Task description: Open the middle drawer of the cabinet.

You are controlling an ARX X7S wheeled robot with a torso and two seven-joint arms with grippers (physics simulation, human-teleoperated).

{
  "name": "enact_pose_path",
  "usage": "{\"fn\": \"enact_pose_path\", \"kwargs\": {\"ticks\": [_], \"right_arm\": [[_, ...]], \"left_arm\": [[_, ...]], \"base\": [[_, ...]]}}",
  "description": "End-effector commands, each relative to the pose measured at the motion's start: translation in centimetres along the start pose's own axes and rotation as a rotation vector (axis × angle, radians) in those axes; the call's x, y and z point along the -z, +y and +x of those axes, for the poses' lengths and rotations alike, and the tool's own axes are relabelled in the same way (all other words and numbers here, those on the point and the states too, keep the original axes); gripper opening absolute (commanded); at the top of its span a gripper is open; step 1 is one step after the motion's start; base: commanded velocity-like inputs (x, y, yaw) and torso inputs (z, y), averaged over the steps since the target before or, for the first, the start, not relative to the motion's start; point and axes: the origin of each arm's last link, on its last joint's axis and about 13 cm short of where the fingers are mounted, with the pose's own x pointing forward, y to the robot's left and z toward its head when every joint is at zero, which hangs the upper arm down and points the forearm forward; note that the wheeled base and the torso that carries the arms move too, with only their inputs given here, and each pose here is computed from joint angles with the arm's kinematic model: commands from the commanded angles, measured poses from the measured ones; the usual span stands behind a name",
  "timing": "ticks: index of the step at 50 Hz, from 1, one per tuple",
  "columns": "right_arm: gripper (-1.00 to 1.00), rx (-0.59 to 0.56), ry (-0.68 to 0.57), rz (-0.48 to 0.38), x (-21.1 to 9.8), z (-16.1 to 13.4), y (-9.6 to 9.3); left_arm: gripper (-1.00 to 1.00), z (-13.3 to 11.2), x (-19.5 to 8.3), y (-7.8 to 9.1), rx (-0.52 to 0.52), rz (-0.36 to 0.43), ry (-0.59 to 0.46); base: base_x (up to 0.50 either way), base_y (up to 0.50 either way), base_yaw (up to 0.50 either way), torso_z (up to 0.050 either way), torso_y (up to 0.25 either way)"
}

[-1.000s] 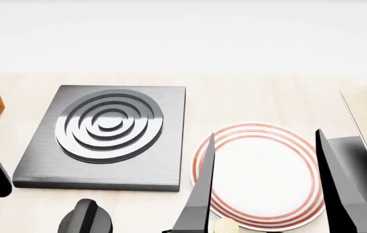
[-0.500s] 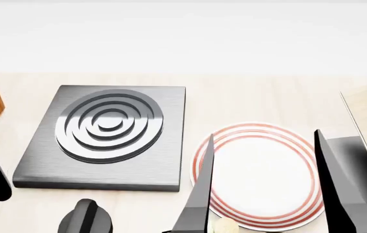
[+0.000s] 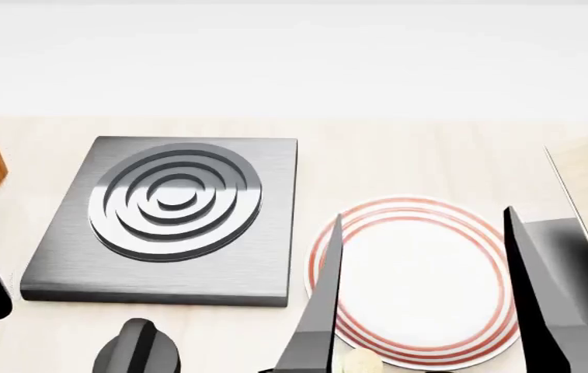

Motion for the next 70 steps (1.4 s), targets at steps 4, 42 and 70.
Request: {"fn": "enact_pose_path", "kwargs": {"ticks": [4, 42, 70], "right_arm": [[1.00, 0.014, -0.004, -0.013, -0.1, -0.1, -0.2], [1.00, 0.005, 0.001, -0.007, 0.0, -0.1, -0.2], [1.00, -0.001, 0.005, -0.007, 0.1, -0.1, -0.1]], "left_arm": [[1.00, 0.4, -0.3, -0.3, 0.017, -0.010, 0.018], [1.00, 2.5, -0.1, -0.9, -0.010, 0.006, 0.045], [1.00, 2.9, 0.1, -1.4, -0.015, -0.016, 0.093]], "base": [[0.00, 0.00, 0.00, 0.000, 0.000], [0.00, 0.00, 0.00, 0.000, 0.000], [0.00, 0.00, 0.00, 0.000, 0.000]]}}
